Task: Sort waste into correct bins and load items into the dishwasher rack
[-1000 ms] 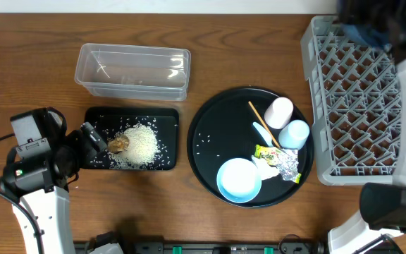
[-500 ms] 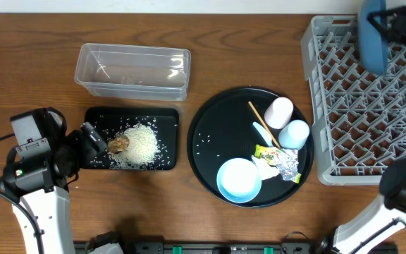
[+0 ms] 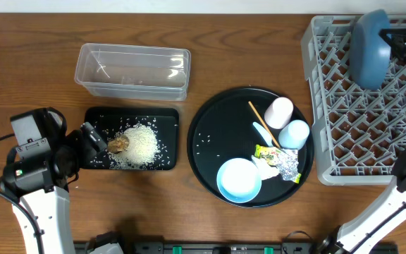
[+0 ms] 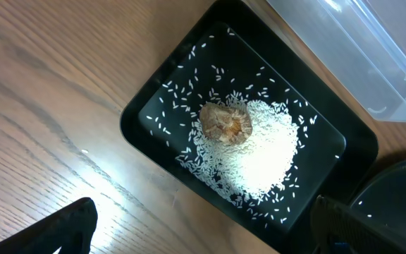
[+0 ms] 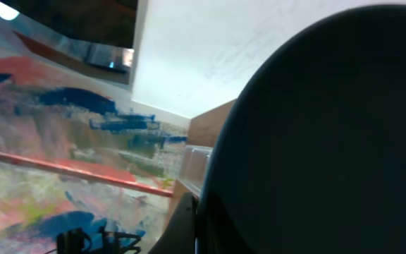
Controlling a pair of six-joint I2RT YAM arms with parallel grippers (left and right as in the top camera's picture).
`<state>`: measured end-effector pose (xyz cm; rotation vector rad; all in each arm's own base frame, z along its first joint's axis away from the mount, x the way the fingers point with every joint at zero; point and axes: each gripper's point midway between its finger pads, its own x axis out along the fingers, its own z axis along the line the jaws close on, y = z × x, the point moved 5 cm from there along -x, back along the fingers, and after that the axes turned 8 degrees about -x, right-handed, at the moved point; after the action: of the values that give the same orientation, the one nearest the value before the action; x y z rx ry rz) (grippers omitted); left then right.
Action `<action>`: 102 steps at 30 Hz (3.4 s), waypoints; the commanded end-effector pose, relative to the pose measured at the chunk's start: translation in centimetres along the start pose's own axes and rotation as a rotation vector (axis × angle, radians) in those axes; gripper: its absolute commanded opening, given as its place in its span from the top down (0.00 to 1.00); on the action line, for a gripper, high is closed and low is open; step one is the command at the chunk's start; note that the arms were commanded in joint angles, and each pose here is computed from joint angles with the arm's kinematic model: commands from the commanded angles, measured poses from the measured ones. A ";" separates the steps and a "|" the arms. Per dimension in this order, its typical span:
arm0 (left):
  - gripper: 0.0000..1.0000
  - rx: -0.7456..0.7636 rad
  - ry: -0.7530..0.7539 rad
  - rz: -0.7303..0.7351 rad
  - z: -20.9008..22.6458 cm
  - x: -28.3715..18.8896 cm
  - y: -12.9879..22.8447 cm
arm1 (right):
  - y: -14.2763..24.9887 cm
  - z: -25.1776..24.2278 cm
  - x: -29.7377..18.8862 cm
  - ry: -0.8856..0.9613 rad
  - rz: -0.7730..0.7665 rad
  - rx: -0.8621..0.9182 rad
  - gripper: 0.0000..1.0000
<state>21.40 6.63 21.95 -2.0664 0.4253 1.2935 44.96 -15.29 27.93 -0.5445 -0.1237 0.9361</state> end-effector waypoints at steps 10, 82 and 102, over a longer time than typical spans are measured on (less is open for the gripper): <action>0.02 0.017 0.005 -0.019 -0.1 -0.5 -0.5 | -0.1 -4.5 -5.4 0.392 -0.054 0.066 0.99; 0.02 0.017 0.005 -0.019 -0.1 -0.5 -0.5 | 46.0 10.4 20.1 1.190 1.067 -0.269 0.26; 0.02 0.017 0.004 -0.019 -0.1 -0.5 -0.5 | 49.1 7.0 20.2 1.111 1.087 -0.277 0.57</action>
<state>21.40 6.63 21.95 -2.0665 0.4250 1.2931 19.47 26.87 7.39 -1.3620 1.1628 1.5049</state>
